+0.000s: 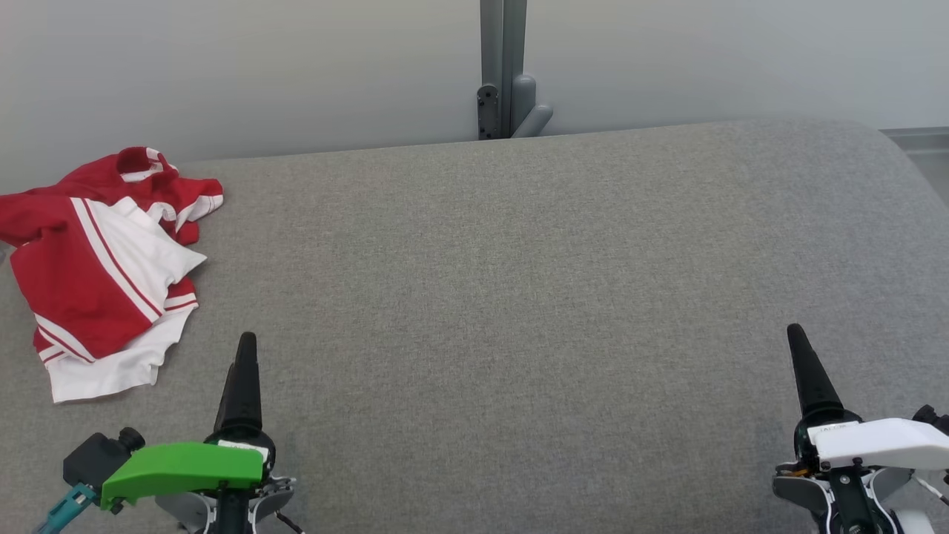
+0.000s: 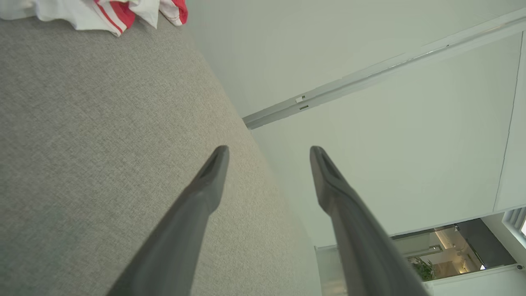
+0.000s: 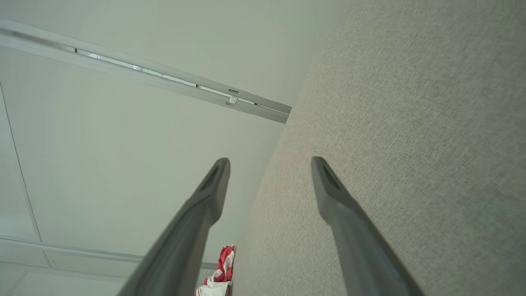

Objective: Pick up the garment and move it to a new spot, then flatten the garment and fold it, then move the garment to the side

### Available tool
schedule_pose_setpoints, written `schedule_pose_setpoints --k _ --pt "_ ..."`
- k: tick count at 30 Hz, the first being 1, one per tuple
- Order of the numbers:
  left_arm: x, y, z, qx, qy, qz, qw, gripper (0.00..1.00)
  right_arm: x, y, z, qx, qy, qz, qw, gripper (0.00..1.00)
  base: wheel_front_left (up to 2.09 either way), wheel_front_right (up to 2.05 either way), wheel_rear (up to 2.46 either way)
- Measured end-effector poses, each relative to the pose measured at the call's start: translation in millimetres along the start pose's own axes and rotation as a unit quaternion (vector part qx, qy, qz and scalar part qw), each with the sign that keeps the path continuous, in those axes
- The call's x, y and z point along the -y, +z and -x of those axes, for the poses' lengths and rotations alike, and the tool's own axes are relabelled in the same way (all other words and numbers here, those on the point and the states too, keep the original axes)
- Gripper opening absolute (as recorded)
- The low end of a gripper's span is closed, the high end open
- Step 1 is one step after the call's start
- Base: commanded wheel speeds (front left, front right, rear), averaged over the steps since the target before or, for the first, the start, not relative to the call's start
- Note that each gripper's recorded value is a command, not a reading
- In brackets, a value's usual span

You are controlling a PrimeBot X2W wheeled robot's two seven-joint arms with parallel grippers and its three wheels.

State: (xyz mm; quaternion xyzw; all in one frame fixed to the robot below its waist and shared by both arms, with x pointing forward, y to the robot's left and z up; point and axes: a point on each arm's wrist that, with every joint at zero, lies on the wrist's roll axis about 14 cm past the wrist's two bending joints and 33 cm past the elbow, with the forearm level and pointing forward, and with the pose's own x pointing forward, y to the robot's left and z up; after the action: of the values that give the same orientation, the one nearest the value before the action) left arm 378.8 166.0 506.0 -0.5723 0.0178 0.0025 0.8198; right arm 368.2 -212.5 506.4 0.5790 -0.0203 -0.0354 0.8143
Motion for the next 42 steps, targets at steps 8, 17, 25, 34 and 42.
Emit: schedule_pose_setpoints --k 8,17,25,34,42 --pt "11.1 -1.9 -0.6 0.003 -0.013 -0.085 0.996 1.0 -16.3 -1.7 -1.8 0.003 0.026 0.084 0.996 1.0 0.0 0.0 0.0" --pt "12.1 -1.5 2.3 0.012 -0.014 -0.179 0.984 1.0 -30.3 -6.5 -2.4 0.005 0.05 0.171 0.984 1.0 0.0 0.0 0.0" --pt "10.5 -1.0 5.8 0.019 -0.012 -0.248 0.968 1.0 -39.1 -10.3 -1.9 0.008 0.067 0.231 0.97 1.0 0.0 0.0 0.0" --pt "12.3 -1.7 8.1 0.025 -0.018 -0.314 0.949 1.0 -45.7 -17.4 -1.0 0.007 0.083 0.29 0.953 1.0 0.0 0.0 0.0" --pt "10.7 -0.3 10.3 0.032 -0.016 -0.357 0.933 1.0 -48.7 -22.6 -0.1 0.007 0.094 0.335 0.937 1.0 0.0 0.0 0.0"
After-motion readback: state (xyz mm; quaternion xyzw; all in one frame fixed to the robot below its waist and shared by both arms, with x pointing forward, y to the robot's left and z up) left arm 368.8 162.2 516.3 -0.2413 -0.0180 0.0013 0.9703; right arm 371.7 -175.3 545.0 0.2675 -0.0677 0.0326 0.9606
